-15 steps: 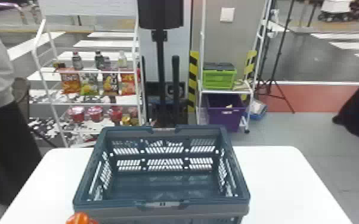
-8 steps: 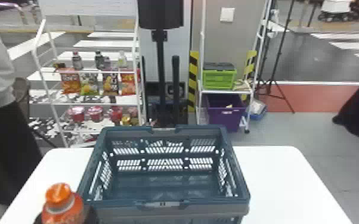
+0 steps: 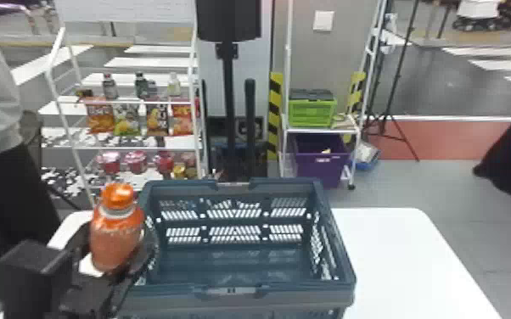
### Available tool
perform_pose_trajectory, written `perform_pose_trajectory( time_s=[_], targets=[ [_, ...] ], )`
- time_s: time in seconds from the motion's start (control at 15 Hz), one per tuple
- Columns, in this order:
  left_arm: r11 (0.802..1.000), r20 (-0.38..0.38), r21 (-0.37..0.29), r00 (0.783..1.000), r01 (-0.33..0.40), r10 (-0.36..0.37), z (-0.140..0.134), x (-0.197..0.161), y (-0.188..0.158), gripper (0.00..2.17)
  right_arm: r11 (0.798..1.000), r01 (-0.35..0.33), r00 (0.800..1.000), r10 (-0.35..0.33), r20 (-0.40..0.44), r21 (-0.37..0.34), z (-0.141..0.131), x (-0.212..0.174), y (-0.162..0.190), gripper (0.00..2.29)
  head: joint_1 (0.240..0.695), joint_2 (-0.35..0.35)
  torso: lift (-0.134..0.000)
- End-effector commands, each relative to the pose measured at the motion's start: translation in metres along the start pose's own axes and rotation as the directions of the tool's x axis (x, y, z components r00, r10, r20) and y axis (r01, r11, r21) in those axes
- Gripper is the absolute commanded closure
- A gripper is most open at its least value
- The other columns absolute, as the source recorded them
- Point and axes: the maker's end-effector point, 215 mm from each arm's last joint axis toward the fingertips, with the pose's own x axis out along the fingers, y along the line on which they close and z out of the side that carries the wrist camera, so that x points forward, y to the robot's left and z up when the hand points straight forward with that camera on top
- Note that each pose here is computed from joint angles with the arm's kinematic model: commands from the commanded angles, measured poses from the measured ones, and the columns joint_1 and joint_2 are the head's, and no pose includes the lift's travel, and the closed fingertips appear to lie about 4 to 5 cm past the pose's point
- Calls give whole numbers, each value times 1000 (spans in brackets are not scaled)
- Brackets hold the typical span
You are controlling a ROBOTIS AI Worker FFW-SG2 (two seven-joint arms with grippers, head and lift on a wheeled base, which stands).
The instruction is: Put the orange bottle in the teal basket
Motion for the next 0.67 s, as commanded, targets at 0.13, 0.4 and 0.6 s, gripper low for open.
perform_pose_trajectory(
  time_s=[0.13, 0.4, 0.6],
  targets=[
    [977, -22, 103, 982, 187, -186, -3, 43, -20, 2142, 999, -7, 1000, 6, -9, -35, -1, -2, 4, 120, 499, 0, 0],
    [911, -91, 152, 923, 384, -374, -25, 92, -63, 2142, 998, -8, 1000, 6, -27, -59, -6, -7, 3, 120, 499, 0, 0],
    [823, -227, 167, 834, 543, -504, -45, 129, -98, 2142, 998, -1, 999, -2, -42, -69, -13, -11, 0, 124, 499, 0, 0]
  ],
)
